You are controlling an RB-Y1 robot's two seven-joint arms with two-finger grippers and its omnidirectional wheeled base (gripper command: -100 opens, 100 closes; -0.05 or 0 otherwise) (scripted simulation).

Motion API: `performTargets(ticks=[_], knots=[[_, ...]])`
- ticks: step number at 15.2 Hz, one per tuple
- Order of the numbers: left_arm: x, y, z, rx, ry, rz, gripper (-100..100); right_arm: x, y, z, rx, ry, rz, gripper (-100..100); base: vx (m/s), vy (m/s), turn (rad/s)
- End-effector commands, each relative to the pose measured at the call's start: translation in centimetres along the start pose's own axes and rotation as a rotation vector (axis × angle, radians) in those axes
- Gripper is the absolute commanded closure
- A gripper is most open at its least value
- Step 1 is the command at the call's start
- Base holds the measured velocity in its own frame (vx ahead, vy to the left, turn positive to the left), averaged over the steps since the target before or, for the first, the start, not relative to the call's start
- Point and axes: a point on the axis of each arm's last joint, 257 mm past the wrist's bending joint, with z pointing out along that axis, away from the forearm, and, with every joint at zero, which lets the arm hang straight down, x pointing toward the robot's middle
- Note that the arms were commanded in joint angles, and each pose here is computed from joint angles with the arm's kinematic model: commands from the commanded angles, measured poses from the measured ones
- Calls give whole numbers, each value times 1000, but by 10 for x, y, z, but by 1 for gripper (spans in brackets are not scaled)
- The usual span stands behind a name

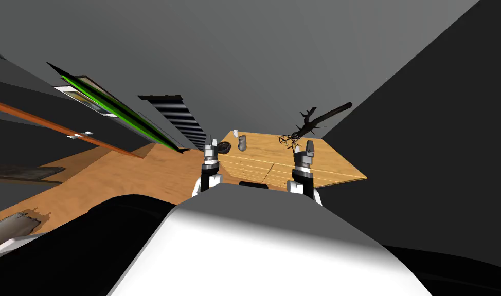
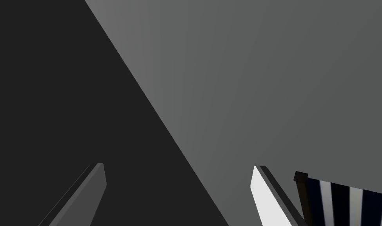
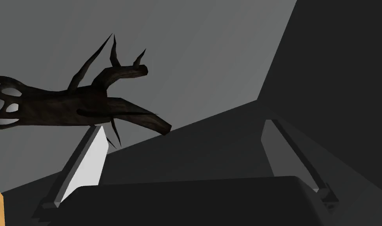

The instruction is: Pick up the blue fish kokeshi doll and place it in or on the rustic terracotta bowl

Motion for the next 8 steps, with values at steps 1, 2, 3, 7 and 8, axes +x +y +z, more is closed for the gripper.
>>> performTargets(ticks=[1, 2, 3, 7, 8], knots=[[6, 3, -2, -2, 33, -9, -100, 0, 0, 0, 0, 0, 0, 0, -7, -14, -73], [12, 6, -4, -6, 60, -21, -100, 0, 0, 0, 0, 0, 0, 0, -21, -34, -156], [18, 11, -7, -14, 83, -41, -100, 0, 0, 0, 0, 0, 0, 0, -30, -54, -196], [34, 23, -17, -39, 161, -88, -100, 0, 0, 0, 0, 0, 0, 0, -29, -58, -120], [35, 23, -17, -39, 162, -88, -100, 0, 0, 0, 0, 0, 0, 0, -29, -54, -146]])
